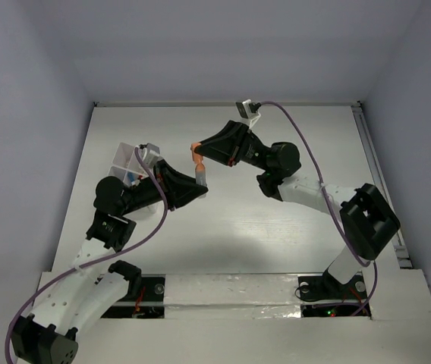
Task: Sort the stationery into containers
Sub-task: Close the pen cap on the pen.
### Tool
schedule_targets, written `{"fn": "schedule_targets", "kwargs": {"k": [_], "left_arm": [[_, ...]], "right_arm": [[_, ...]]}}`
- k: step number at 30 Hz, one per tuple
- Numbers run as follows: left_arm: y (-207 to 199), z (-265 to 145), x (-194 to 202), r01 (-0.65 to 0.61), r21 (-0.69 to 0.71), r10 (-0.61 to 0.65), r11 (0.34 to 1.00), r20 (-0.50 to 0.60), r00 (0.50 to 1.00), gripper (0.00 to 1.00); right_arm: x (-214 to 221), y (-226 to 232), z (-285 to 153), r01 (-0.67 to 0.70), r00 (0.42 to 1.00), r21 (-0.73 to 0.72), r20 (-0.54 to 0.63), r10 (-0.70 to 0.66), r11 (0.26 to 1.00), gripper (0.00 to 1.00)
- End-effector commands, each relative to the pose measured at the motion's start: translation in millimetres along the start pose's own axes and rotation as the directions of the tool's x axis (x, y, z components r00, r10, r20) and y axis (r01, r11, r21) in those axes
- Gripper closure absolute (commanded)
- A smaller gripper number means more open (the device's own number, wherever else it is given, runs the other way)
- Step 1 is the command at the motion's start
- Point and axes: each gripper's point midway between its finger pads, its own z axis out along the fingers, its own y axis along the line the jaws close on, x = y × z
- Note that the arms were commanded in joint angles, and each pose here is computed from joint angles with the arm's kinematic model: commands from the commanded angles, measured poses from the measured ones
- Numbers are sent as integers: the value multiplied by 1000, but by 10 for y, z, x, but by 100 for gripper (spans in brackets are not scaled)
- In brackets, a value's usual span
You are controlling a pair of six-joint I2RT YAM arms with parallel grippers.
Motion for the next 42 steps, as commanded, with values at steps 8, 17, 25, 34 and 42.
{"fn": "schedule_targets", "kwargs": {"k": [8,17,25,34,42], "left_arm": [[-268,-23,-431,-115,59,103,992,179,979,100],[-428,-11,-598,-136,117,107,984,227,968,100],[-702,-51,-909,-194,175,129,965,328,936,100],[-1123,-212,-1277,-288,234,152,929,468,870,100],[-1236,-203,-1449,-328,224,188,918,483,855,100]], "right_arm": [[81,875,-189,276,960,-316,41,-278,908,100],[181,817,-189,244,966,-321,-4,-259,915,100],[450,676,-249,210,967,-311,-75,-245,927,100],[653,608,-398,200,962,-289,-125,-243,936,100],[830,493,-515,120,970,-245,-177,-166,962,100]]}}
